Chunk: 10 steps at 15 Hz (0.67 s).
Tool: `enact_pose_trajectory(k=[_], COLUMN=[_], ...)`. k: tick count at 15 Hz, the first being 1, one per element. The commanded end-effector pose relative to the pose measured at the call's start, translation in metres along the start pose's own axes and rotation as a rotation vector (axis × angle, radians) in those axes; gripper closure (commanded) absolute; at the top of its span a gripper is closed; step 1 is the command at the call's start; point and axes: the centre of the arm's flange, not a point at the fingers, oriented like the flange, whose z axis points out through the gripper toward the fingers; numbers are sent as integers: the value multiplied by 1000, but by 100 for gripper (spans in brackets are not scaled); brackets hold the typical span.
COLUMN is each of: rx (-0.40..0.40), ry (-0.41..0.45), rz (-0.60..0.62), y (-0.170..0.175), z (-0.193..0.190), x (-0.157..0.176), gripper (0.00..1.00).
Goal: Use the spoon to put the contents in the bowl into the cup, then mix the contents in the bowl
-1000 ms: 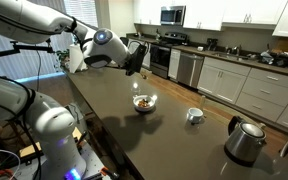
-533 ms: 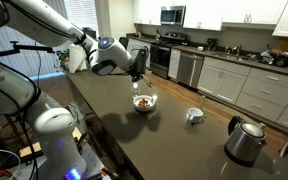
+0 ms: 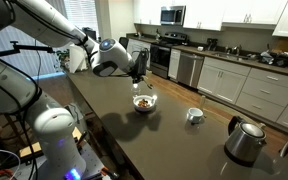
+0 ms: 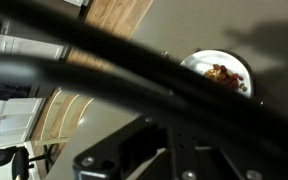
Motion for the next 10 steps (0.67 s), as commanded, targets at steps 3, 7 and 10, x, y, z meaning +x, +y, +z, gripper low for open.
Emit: enact_pose_trajectory(k=[3,7,10], rx=[33,87,112], ry=[20,22,8], rz=[47,117,129], y=[0,-5,-11], z=[0,8,17], x=[0,-2,-4], gripper=[97,97,97])
